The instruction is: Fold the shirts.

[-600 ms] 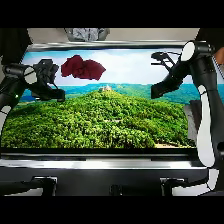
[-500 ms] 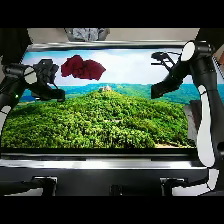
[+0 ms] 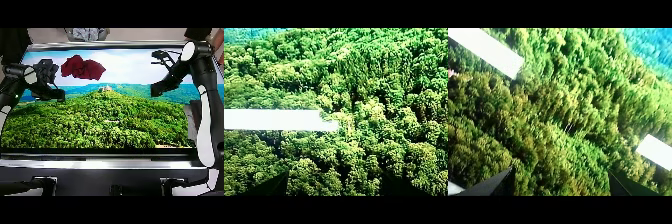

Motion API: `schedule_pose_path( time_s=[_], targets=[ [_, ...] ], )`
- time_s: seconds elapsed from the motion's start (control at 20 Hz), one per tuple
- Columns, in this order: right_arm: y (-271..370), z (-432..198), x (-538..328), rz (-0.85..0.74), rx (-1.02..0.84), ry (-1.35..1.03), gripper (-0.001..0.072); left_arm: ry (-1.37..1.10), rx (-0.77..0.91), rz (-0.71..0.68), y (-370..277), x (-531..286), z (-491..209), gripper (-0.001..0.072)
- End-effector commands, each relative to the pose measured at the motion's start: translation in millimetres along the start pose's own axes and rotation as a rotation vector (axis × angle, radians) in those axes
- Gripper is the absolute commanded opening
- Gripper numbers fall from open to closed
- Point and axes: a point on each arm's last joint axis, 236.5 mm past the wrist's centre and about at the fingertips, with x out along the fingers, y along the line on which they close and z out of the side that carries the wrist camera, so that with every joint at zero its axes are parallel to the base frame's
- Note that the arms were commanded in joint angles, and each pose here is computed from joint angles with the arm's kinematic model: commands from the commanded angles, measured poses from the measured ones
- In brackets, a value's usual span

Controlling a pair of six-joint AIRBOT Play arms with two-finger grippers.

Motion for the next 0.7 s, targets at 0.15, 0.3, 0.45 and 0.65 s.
schedule_pose_path(
  time_s=[0.15,0.3,0.45,0.65],
  targets=[
    [-43,2,-4,-0.184,-0.026,-0.005,0.0701,-0.134,0.001,-0.019,-5,2,33,0.0713],
    [-49,7,-5,-0.212,-0.084,-0.018,0.0702,-0.15,-0.009,-0.031,-9,4,38,0.0713],
    [-55,22,-8,-0.24,-0.092,-0.081,0.0701,-0.331,-0.007,-0.056,-16,5,84,0.0713],
    [-60,38,-10,-0.265,-0.098,-0.15,0.07,-0.587,-0.18,-0.065,26,-9,172,0.071]
  ],
)
